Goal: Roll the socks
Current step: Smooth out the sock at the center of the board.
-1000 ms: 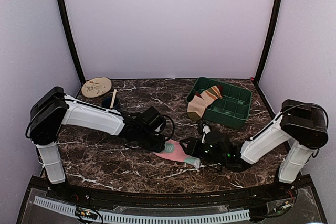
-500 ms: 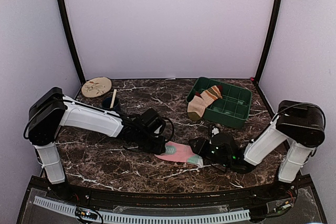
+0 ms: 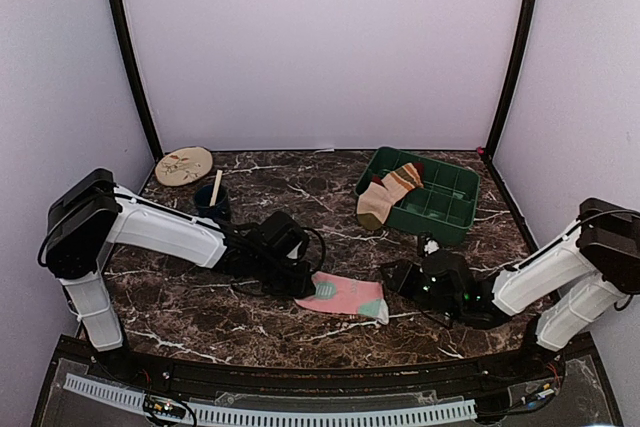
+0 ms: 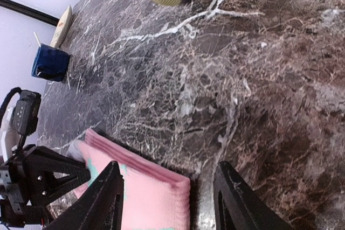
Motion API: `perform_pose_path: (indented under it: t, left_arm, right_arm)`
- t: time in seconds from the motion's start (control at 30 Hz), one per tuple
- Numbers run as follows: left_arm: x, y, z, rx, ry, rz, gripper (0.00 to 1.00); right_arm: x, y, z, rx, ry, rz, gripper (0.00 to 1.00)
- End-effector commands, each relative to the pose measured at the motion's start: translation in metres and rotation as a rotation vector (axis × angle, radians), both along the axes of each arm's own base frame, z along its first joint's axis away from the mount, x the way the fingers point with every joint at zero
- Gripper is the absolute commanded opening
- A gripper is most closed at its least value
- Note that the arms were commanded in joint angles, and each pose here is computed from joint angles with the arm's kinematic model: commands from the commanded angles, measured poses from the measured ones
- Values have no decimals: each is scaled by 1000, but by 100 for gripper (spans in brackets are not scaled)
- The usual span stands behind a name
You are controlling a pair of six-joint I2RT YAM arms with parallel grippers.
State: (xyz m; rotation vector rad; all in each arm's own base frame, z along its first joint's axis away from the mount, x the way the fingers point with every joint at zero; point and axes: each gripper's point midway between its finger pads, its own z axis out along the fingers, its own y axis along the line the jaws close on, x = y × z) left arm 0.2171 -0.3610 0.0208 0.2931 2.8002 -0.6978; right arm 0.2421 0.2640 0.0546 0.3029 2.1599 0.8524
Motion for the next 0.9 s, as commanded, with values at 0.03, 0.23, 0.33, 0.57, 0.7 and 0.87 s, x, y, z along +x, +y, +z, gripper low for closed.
perform_pose_path:
  t: [0.03, 0.23, 0.33, 0.57, 0.7, 0.87]
  left_arm:
    - [-59, 60, -63, 216, 264, 89, 18]
    - [-67, 68, -72, 173, 315, 200, 18]
    - [-70, 73, -75, 149, 338, 251, 18]
    - [-77, 80, -78, 123, 376, 304, 18]
    - [-81, 82, -79, 102, 395, 322, 18]
    - [-80, 86, -75, 80, 395, 360, 18]
  right_arm:
    - [-28, 4, -9, -29, 36, 59, 54]
    - [-52, 12, -12, -27, 84, 54, 57]
    - [-59, 7, -18, -43, 122, 23, 60]
    - [-65, -2, -26, -94, 169, -9, 62]
    - [-70, 8, -34, -84, 212, 18, 62]
    - [-80, 14, -40, -82, 268, 37, 62]
